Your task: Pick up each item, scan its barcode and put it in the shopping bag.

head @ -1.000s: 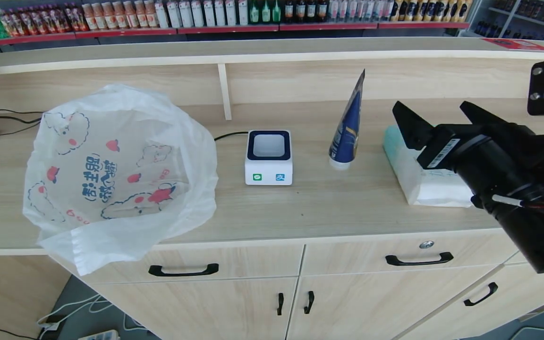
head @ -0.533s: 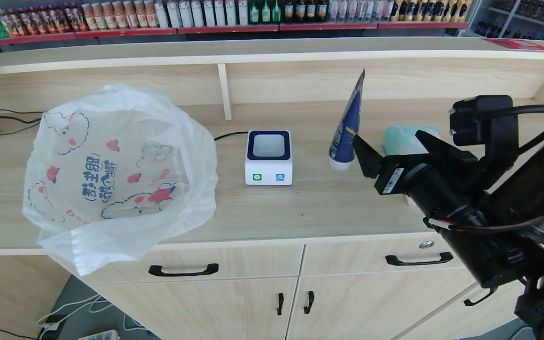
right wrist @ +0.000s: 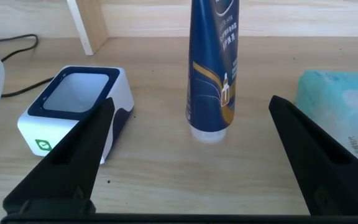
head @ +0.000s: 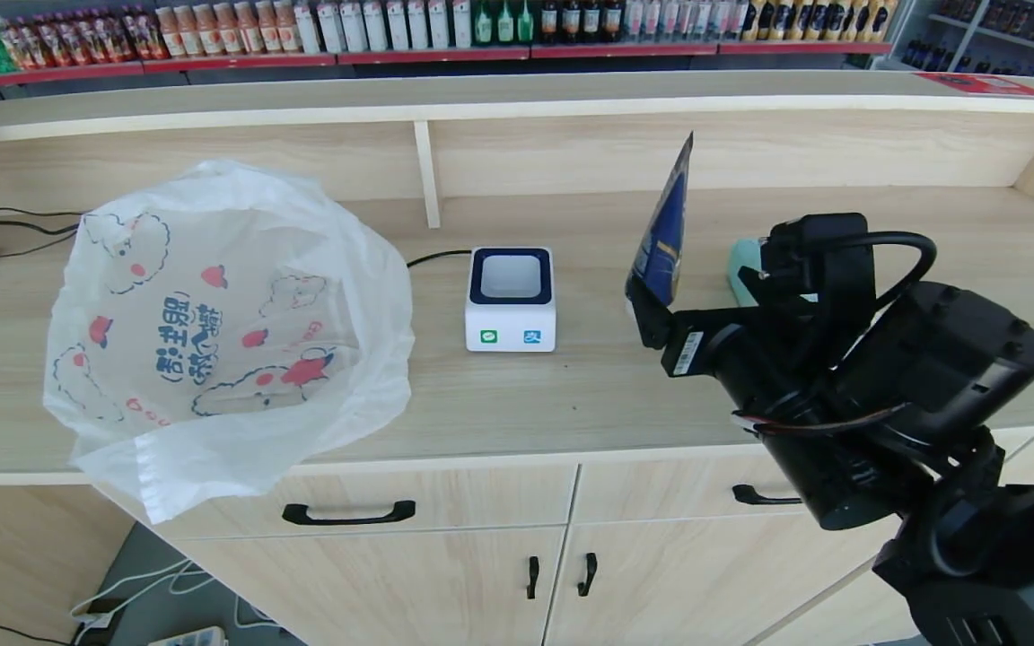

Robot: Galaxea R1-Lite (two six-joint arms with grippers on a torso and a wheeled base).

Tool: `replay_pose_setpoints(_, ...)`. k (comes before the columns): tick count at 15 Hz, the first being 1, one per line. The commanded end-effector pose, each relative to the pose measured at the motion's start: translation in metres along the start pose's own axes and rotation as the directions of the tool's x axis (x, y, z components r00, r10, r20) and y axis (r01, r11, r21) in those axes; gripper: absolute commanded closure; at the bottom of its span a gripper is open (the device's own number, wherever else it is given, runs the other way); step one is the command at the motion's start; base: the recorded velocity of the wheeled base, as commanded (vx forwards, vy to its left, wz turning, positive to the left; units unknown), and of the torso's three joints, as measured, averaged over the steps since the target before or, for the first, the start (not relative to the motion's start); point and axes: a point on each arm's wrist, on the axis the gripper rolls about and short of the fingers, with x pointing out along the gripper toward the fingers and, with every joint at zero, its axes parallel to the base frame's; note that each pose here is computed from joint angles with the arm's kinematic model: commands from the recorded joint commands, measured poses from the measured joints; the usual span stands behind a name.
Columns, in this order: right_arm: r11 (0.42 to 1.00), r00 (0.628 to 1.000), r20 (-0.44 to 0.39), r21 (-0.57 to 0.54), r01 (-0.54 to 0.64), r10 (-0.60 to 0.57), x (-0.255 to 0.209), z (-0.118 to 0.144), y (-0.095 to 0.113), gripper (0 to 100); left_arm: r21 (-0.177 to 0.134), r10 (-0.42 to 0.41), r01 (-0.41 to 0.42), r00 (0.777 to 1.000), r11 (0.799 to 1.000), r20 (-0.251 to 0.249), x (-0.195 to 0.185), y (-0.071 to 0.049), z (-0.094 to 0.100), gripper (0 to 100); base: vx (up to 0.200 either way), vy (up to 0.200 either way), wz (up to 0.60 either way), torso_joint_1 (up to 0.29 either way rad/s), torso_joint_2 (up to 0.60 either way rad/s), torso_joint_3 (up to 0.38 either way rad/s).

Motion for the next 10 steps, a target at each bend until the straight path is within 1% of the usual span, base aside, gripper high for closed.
replay_pose_setpoints(1, 1.000, 1.000, -0.018, -0.011, -0.005, 0.005, 0.0105, -0.0140, 0.0084, 0, -0.001, 0.002, -0.002, 1.000, 1.000, -0.001, 0.0000, 0.0000, -0.0001, 100, 0.000, 0.000, 0.00, 0.000, 0.00, 0.000)
replay_pose_setpoints(3, 1.000, 1.000, -0.023, -0.010, -0.004, 0.004, 0.0096, -0.0152, 0.0081, 0, -0.002, 0.000, 0.000, 1.000, 1.000, -0.001, 0.0000, 0.0000, -0.0001, 100, 0.000, 0.000, 0.00, 0.000, 0.00, 0.000)
replay_pose_setpoints(7, 1.000, 1.000, -0.007, 0.006, 0.004, -0.004, 0.0099, -0.0129, 0.0061, 0, -0.001, 0.000, 0.000, 1.000, 1.000, -0.001, 0.0000, 0.0000, -0.0001, 100, 0.000, 0.200, 0.00, 0.000, 0.00, 0.001)
replay_pose_setpoints(9, 0.998, 0.998, 0.004, 0.026, 0.059, -0.059, 0.0092, -0.0105, 0.0042, 0, 0.001, 0.000, 0.000, 1.000, 1.000, -0.001, 0.0000, 0.0000, -0.0001, 100, 0.000, 0.200, 0.00, 0.010, 0.00, 0.002)
replay_pose_setpoints(10, 0.997, 0.997, 0.006, 0.032, 0.070, -0.070, 0.0082, -0.0105, 0.0034, 0, 0.001, 0.000, 0.000, 1.000, 1.000, -0.001, 0.0000, 0.0000, -0.0001, 100, 0.000, 0.000, 0.00, 0.000, 0.00, 0.000)
